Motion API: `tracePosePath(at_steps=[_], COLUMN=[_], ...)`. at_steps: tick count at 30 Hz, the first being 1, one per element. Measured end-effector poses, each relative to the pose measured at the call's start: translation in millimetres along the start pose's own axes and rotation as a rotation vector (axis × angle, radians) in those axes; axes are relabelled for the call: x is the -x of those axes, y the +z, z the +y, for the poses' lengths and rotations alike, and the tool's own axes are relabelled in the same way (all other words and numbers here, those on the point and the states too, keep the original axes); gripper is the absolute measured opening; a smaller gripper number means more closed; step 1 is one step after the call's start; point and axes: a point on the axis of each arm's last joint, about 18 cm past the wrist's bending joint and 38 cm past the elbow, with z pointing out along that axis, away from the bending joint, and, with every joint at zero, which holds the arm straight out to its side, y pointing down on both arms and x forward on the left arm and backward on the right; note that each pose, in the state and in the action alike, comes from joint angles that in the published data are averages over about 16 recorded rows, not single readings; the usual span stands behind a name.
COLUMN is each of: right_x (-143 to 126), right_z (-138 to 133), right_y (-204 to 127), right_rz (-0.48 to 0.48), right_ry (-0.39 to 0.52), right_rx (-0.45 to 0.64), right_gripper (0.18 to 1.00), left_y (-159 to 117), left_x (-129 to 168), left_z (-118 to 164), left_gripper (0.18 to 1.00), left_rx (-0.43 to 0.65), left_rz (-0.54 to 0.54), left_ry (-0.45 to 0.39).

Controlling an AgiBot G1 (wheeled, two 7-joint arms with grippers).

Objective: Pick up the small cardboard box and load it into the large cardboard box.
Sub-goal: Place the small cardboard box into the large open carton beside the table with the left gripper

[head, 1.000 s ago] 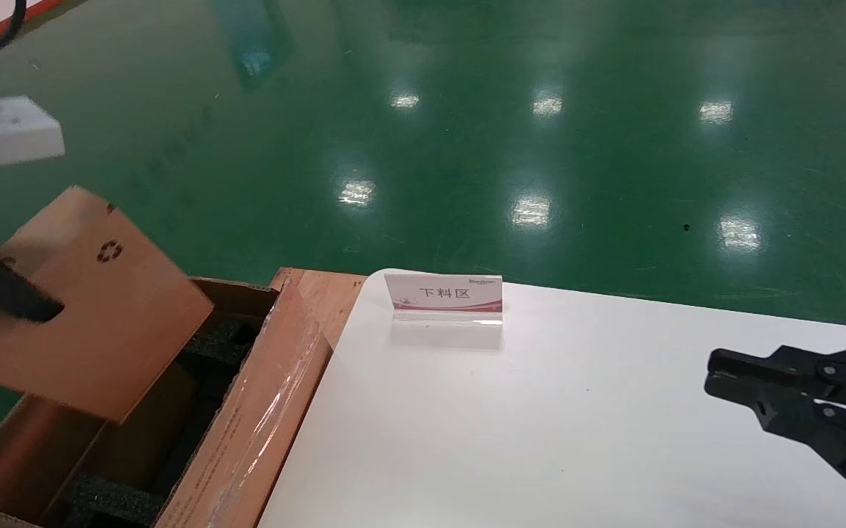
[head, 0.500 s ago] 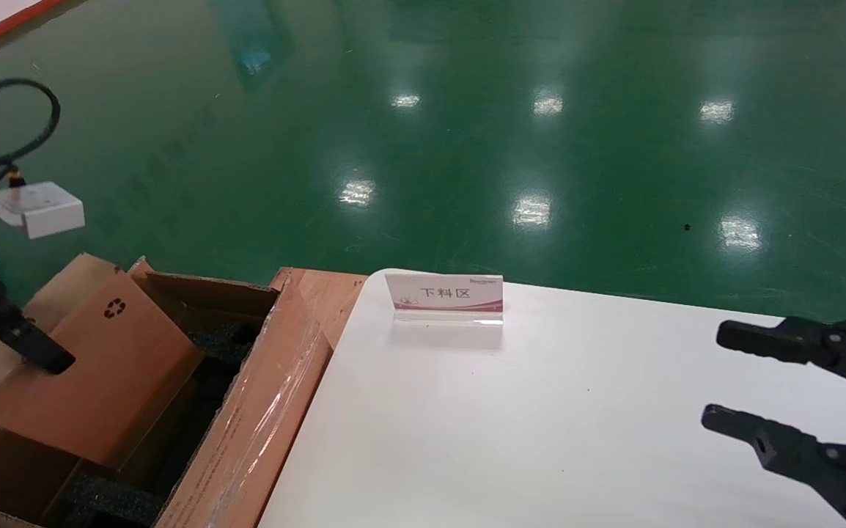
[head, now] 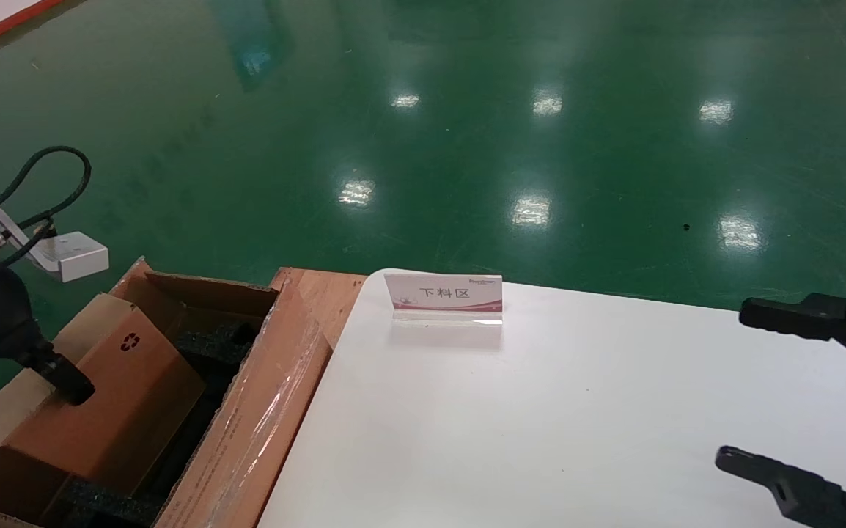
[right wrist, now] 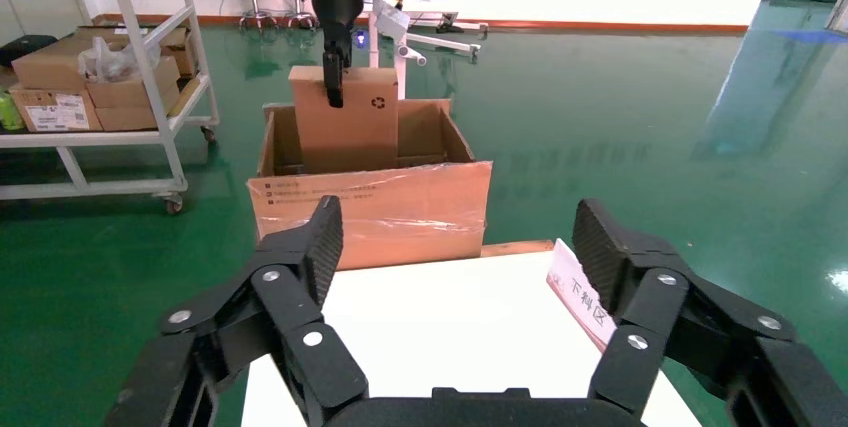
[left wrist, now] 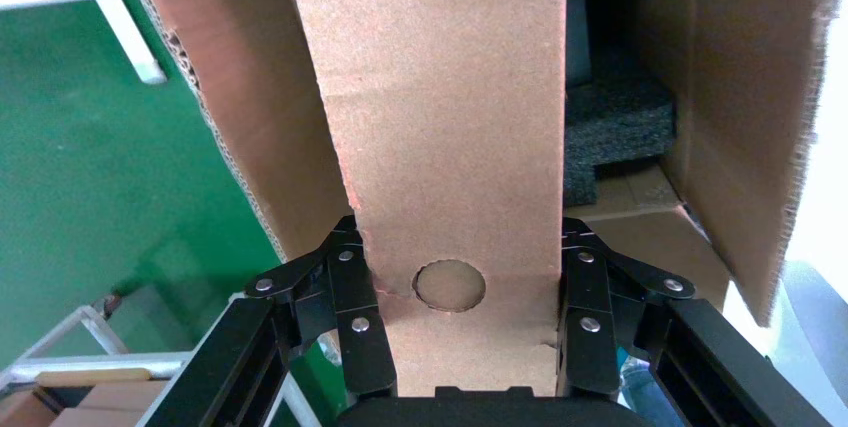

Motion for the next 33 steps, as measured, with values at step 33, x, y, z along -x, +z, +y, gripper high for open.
tracePosePath(at_steps=[33], right_x=[0], right_z=[0], right_y=[0], right_rz=[0.0], right_ry=[0.0], right_rx=[0.0], right_gripper=[1.001], left_y=[43], left_x=[31], left_z=[-10], left_gripper=[0.393], left_rx=[0.018], left_rz=[-0.097], left_ry=[-0.056])
